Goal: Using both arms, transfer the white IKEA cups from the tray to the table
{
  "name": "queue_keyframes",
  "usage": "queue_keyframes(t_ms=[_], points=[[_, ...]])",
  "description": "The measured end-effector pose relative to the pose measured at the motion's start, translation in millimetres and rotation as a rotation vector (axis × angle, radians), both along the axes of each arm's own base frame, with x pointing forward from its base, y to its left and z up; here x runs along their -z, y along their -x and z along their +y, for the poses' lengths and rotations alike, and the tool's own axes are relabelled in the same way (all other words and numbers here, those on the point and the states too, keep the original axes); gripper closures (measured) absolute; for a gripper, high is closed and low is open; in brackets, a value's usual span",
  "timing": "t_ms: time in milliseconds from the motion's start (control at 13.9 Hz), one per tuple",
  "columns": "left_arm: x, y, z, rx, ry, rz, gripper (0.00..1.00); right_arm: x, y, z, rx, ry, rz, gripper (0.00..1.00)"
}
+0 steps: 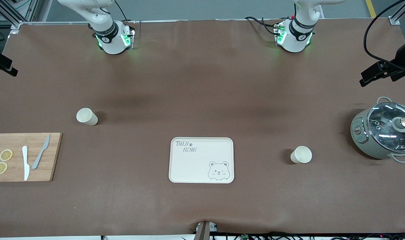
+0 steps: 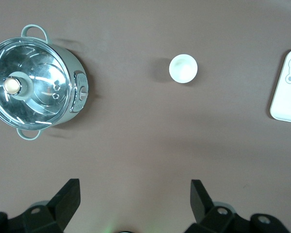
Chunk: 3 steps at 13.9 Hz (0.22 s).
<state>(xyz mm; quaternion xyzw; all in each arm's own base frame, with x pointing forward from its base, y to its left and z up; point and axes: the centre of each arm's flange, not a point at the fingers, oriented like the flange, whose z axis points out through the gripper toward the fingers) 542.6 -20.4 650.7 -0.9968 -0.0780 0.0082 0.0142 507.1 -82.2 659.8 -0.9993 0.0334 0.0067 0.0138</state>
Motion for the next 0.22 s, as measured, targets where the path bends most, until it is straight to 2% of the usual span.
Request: queue_keyframes(t_ms=[215], points=[[-0.3,0.0,-0.6,0.001,0.000,-0.001,0.00,0.4,0.1,-2.1,0.004,0.000,0.001,0.00]])
